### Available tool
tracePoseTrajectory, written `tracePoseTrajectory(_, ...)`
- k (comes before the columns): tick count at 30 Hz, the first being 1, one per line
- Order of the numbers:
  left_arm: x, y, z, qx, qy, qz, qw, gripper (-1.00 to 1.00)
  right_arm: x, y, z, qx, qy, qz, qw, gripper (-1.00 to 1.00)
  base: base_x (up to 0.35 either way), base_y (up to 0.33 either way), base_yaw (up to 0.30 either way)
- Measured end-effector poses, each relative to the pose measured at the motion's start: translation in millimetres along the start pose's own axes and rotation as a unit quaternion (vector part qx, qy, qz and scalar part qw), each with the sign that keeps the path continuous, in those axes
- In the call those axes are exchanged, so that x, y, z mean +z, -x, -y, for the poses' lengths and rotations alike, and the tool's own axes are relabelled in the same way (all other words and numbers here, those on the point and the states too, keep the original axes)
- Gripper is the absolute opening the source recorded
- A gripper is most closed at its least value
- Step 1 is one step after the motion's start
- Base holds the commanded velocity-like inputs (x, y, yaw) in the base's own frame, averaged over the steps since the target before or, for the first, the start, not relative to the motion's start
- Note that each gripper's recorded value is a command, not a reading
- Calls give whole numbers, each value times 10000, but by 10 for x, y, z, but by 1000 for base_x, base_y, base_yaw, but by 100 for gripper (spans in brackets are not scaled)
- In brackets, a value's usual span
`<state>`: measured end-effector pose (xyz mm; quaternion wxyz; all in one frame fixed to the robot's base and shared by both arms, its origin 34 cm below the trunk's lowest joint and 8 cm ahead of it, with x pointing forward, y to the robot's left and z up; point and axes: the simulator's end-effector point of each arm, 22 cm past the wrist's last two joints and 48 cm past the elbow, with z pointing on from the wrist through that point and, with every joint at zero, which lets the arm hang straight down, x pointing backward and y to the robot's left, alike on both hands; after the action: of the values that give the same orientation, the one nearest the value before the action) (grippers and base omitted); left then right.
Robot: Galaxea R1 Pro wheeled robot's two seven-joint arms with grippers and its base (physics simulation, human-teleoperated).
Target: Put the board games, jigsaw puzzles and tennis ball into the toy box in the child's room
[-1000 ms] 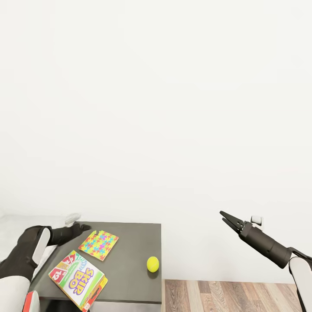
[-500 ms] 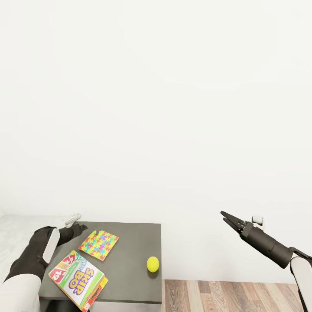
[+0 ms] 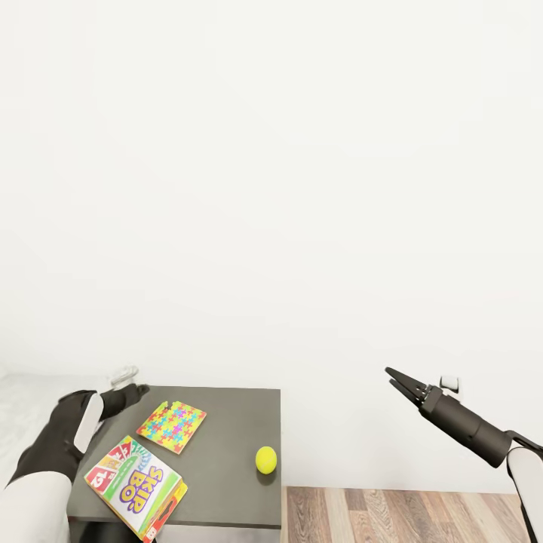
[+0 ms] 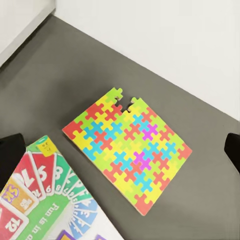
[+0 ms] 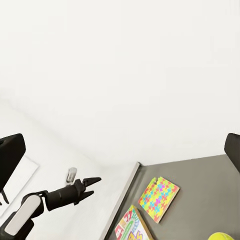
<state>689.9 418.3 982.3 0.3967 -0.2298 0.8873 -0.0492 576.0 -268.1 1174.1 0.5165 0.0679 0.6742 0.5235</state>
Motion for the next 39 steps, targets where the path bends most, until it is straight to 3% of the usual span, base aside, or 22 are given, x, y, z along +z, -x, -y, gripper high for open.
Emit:
tracePoseTrajectory(5,35,215,-185,-75,536,289,9981,100,-19,26,0,-5,3,33,10000,100,0,0,0)
tracePoseTrajectory(10,152,124,-284,-183,958,263,9949,100,-38,49,4,0,8,66,10000,100,0,0,0)
tracePoseTrajectory(30,298,-44,-351,-182,1131,113,9934,100,-17,-11,138,116,-78,15,9999,100,0,0,0)
tracePoseTrajectory(39,336,-22,-443,-168,1215,193,9923,100,-5,-50,214,180,-128,-17,9998,100,0,0,0)
